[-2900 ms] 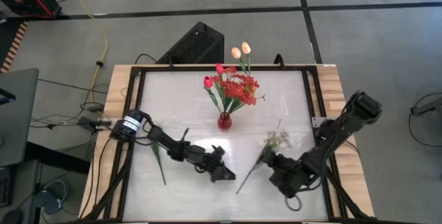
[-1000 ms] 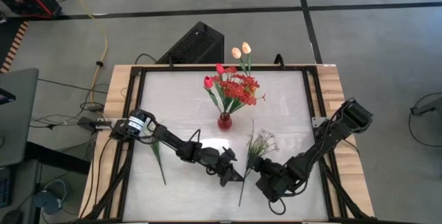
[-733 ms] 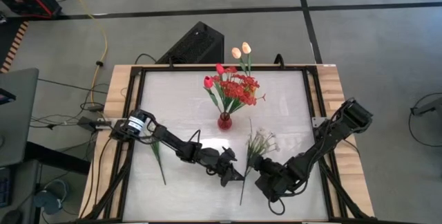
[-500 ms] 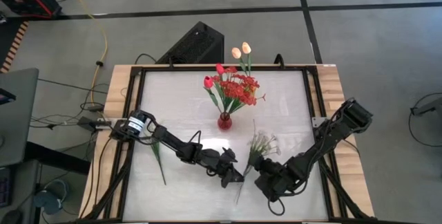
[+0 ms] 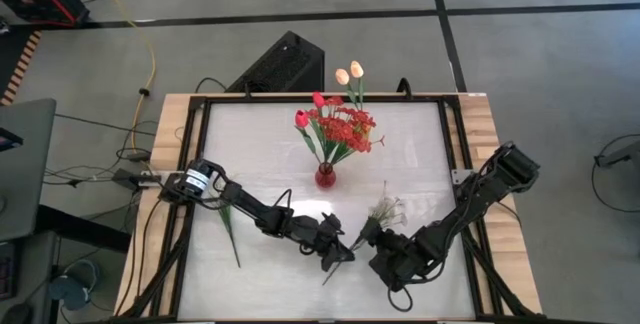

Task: Sort flowers into vase by color
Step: Put the right white flowers into the yellow vase

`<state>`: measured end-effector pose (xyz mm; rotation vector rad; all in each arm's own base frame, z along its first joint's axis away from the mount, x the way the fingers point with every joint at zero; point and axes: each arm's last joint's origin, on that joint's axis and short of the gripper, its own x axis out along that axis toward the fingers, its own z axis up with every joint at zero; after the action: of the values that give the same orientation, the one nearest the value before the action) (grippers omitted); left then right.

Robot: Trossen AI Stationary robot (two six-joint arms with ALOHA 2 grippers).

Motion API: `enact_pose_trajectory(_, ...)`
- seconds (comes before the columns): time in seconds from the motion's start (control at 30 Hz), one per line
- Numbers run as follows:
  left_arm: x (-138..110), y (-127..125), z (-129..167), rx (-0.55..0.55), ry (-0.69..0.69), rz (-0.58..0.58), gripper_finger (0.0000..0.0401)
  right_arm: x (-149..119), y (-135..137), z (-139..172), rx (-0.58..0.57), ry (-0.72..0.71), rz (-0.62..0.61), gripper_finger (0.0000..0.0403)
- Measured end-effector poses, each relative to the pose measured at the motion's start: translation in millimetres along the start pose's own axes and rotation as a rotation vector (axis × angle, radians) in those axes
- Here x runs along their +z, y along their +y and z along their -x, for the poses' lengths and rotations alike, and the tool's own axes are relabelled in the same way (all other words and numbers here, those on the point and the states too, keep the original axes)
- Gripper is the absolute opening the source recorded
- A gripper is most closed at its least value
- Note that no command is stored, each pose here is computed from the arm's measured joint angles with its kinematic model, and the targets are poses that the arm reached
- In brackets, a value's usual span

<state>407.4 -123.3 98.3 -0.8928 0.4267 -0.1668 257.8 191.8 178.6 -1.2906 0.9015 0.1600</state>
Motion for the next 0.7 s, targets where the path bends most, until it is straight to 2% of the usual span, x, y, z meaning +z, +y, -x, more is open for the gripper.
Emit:
enact_pose_trajectory(0.07,0,0,0,0.001,0.001,-0.009,0.002,-1,1,1,0.006,0.009,0.038,0.0095)
enact_pose_trajectory(0.1,0,0,0,0.002,0.002,-0.012,0.0012,-1,2,2,0.005,0.008,0.05,0.01)
enact_pose_trajectory(0.23,0,0,0,0.004,-0.003,-0.017,0.0004,1,5,6,-0.027,0.011,0.057,0.0124)
enact_pose_trajectory(0.4,1,1,0,0.014,-0.018,-0.012,0.0002,6,11,20,-0.072,-0.013,-0.014,0.0162)
enact_pose_trajectory(0.57,7,5,0,0.042,-0.062,-0.001,0.0001,6,4,54,0.044,-0.175,-0.167,0.019)
enact_pose_trajectory(0.7,12,4,1,0.058,-0.159,-0.099,0.0001,-16,-4,87,0.19,-0.217,-0.347,0.0191)
